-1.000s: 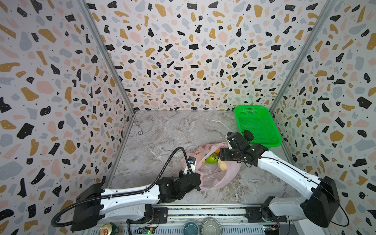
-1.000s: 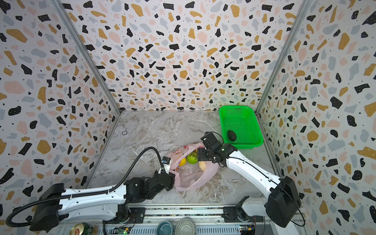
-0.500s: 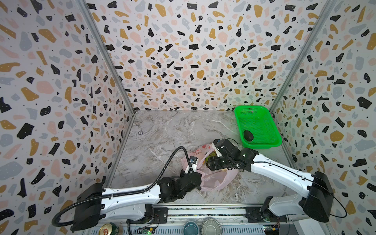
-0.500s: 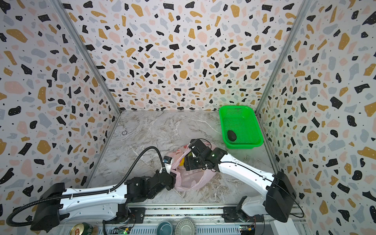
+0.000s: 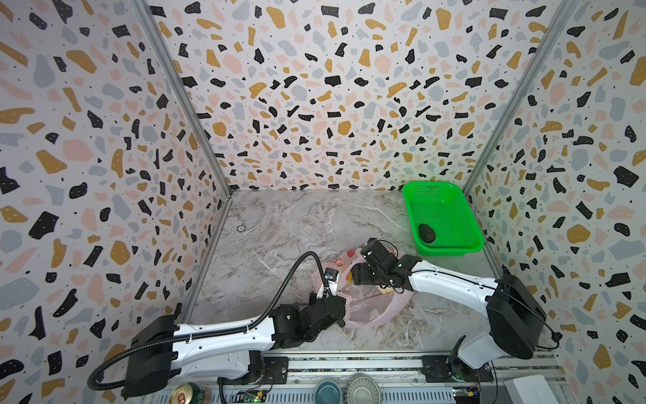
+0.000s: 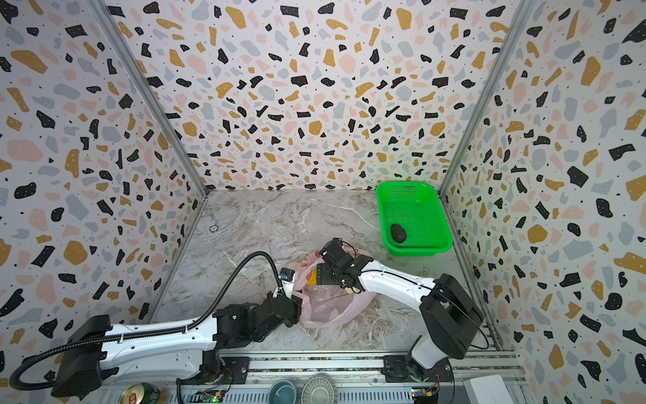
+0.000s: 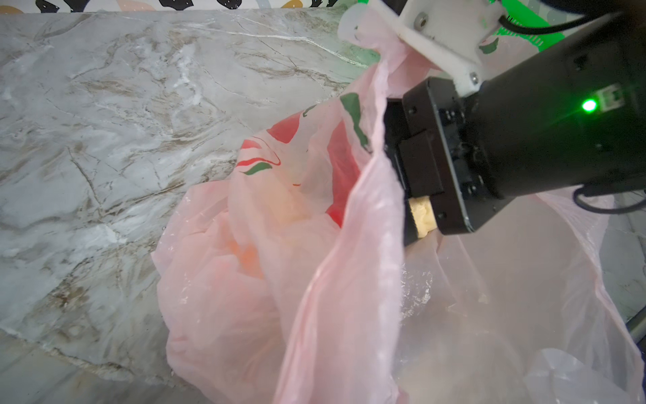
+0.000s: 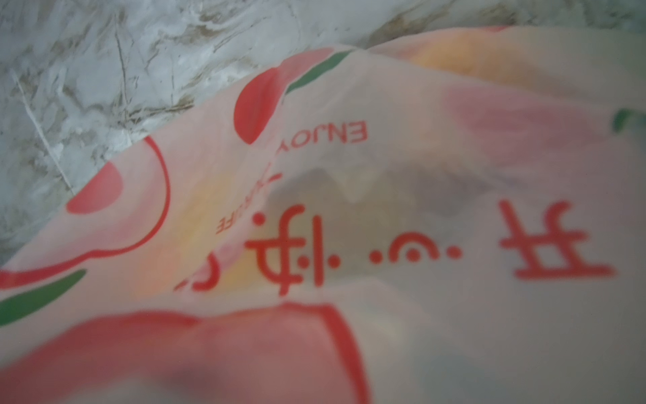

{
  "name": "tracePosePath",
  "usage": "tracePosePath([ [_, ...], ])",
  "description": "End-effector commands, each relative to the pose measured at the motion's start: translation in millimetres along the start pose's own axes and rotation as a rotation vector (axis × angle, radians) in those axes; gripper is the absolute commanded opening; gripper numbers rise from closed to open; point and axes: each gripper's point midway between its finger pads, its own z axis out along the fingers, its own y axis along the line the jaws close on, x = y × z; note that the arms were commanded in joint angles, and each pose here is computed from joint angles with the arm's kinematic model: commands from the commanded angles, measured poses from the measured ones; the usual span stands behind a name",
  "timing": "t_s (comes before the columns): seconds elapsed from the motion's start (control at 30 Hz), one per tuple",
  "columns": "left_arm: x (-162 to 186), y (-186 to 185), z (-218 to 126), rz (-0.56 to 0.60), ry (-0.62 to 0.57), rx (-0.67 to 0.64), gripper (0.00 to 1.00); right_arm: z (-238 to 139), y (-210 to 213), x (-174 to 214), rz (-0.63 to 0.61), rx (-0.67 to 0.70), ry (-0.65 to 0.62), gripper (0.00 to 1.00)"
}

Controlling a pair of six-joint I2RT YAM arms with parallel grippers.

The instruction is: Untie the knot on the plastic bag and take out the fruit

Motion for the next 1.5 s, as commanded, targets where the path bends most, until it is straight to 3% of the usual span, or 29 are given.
tracePosePath([
  [0.0,-20,-2,-6,-0.027,-0.049,-0.002,0.0,3,-8,-14,0.065,0.025,-0.066,0.87],
  [0.47,-28,-7,-7,-0.009,-0.071,0.011,0.0,45,-19,-6,0.073,0.07,-0.047,0.87],
  [0.6,-27,-5,-7,-0.004,-0.071,0.005,0.0,47,-21,-2,0.066,0.084,-0.039,0.78],
  [0.93,-19,0,-3,-0.005,-0.064,-0.006,0.0,7,-4,-4,0.011,0.035,-0.089,0.62],
  [1.3,-23,3,-4,-0.012,-0.08,-0.021,0.0,-28,14,30,-0.083,-0.042,-0.051,0.62],
  [1.47,-22,4,-3,-0.01,-0.074,-0.023,0.0,-49,25,36,-0.141,-0.078,-0.09,0.62],
])
